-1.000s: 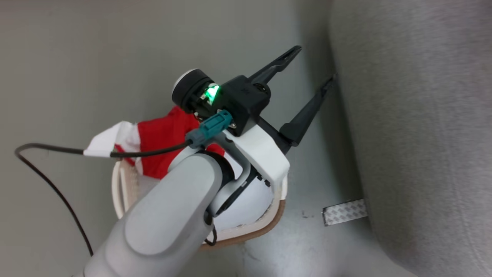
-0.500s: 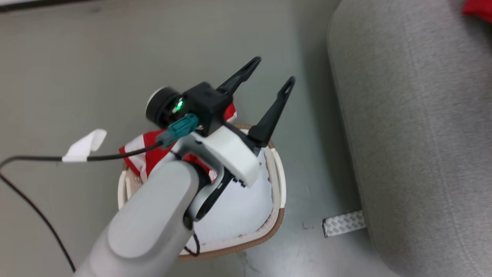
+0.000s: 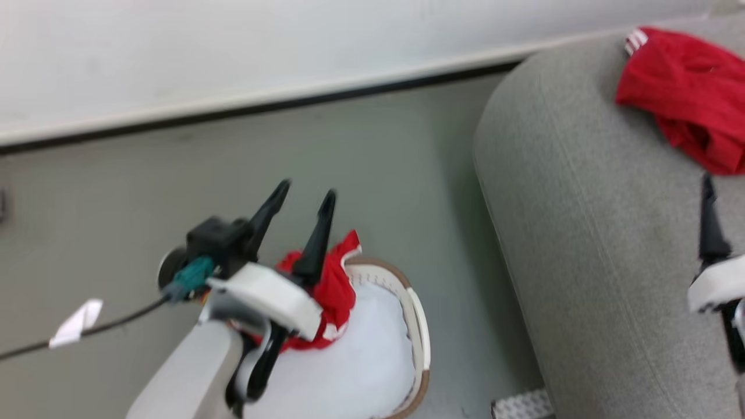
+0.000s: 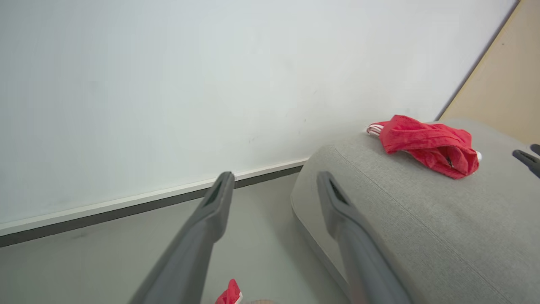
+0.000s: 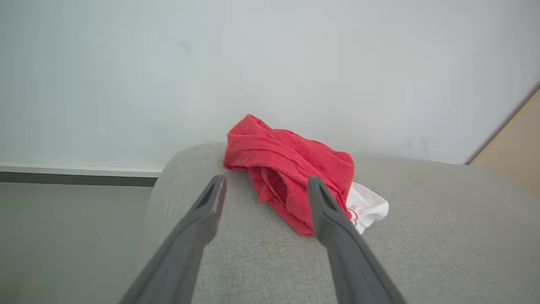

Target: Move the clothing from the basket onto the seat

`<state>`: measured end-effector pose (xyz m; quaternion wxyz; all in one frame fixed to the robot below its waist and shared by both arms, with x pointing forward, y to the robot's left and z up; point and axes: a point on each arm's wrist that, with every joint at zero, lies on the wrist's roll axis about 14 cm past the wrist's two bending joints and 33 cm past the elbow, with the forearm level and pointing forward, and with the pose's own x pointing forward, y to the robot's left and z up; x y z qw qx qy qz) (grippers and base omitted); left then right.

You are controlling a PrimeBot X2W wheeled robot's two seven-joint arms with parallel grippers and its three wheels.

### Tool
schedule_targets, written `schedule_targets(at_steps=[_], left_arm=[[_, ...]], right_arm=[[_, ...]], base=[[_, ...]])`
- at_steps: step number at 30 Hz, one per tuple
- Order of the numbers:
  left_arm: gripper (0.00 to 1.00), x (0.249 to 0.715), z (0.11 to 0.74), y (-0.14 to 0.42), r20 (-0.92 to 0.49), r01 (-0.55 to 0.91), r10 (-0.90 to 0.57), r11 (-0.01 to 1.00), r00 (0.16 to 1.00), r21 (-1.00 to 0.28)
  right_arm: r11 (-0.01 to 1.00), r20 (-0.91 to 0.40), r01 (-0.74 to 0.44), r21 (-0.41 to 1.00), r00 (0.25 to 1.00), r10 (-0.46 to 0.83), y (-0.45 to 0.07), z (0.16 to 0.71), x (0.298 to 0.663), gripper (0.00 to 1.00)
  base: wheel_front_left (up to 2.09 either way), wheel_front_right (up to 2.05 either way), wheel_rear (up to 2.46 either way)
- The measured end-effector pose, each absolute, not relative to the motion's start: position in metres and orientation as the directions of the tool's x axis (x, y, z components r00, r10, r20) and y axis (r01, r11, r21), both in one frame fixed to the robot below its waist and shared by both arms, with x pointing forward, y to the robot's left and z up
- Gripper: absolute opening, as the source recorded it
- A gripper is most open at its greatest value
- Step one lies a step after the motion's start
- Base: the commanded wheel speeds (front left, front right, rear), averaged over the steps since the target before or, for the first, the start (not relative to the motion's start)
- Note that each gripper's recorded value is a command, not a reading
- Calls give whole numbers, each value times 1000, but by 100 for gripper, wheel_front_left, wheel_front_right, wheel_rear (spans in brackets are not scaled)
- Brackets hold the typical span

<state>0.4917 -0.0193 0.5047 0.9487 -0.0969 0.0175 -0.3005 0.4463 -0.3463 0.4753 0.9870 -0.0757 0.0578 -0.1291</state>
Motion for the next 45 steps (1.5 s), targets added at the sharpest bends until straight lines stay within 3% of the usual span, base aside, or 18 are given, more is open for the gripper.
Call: schedule_targets(at_steps=[9,19,28,45], left_arm=[[100,455,507,51,28,385,-387,904,922,-184],[100,406,505,127,25,168,-167,974,986,-150],[100,379,513,165,63,59,-52,991,997,-119],[100,363,506,165,61,52,-45,992,997,-116]], right_arm=[[986,38,122,-111,992,-119,-280,510,425,100],[998,75,-11,-61,997,15,-213,516,399,100],[1000,67,-14,-21,998,15,-202,507,372,100],[999,41,5,43,999,-6,-203,495,351,100]], base=[[0,0,0],[0,0,0],[0,0,0],[0,0,0]])
